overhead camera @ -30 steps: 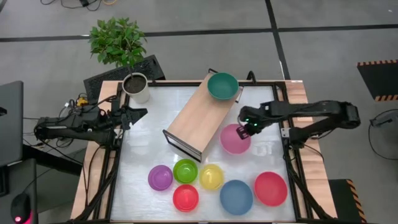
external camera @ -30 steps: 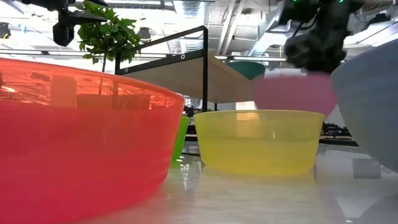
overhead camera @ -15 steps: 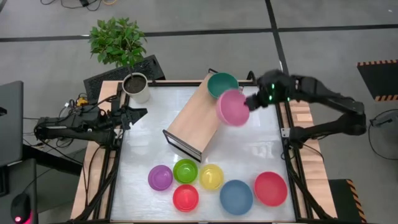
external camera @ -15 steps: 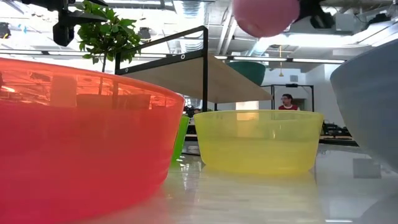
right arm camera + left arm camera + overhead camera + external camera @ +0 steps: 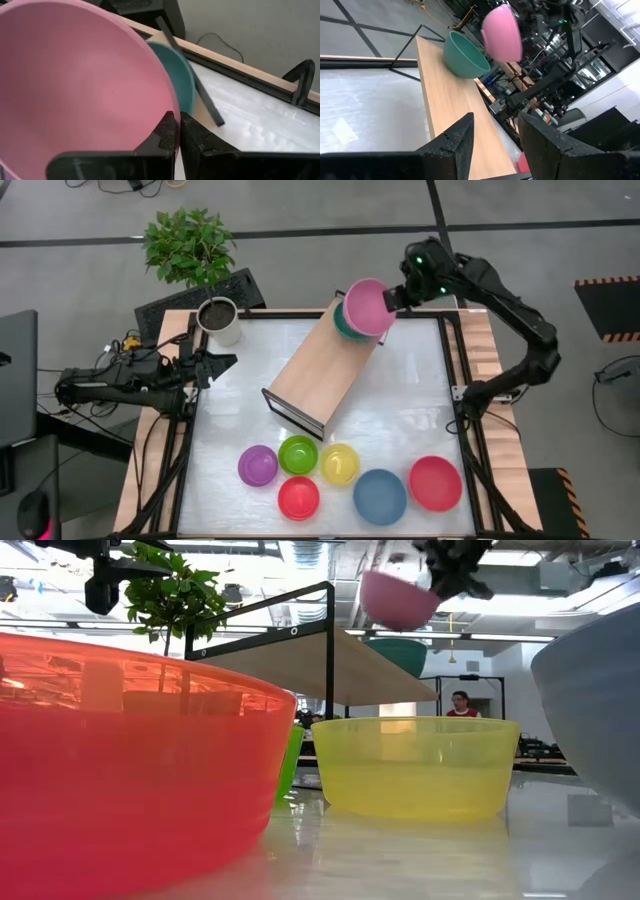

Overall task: Place and stack bowls onto a shelf
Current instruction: Stack the pink bowl on the green bowl

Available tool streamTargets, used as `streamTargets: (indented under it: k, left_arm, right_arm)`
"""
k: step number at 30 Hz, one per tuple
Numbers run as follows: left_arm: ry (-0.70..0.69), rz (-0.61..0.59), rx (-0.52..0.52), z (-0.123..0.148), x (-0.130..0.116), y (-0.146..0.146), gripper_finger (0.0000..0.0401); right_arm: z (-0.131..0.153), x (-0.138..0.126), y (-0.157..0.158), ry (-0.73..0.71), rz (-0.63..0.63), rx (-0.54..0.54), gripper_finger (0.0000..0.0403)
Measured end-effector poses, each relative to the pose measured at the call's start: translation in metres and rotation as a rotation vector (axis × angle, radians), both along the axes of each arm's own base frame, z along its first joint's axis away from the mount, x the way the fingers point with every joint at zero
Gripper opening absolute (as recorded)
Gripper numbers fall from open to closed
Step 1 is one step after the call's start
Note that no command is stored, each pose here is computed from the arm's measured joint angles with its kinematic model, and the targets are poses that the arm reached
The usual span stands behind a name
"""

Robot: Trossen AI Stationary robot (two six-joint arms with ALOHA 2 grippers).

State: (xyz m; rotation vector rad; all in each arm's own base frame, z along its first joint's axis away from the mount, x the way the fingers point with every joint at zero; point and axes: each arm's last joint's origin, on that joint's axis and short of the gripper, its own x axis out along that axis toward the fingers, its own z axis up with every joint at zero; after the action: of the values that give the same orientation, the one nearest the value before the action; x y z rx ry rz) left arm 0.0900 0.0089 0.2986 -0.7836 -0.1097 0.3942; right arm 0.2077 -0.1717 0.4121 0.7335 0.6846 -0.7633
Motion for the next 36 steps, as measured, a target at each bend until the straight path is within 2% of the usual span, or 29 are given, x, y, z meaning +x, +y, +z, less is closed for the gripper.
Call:
streamTargets:
  k: [7,16,29,36]
  left_arm:
    - [0.000,-0.001,0.000,0.000,0.000,0.000,0.0140]
    - [0.000,-0.001,0.000,0.000,0.000,0.000,0.0140]
    - [0.004,-0.002,0.007,0.000,0.000,0.000,0.0140]
    - [0.012,-0.003,0.026,0.000,0.000,0.000,0.0140]
  right_arm:
    - [-0.024,0.014,-0.030,0.054,0.002,0.076,0.0027]
    - [-0.037,0.015,-0.045,0.087,-0.012,0.109,0.0032]
    - [-0.038,0.014,-0.049,0.097,0.009,0.089,0.0088]
    - [-0.030,0.021,-0.054,0.003,0.035,0.005,0.0155]
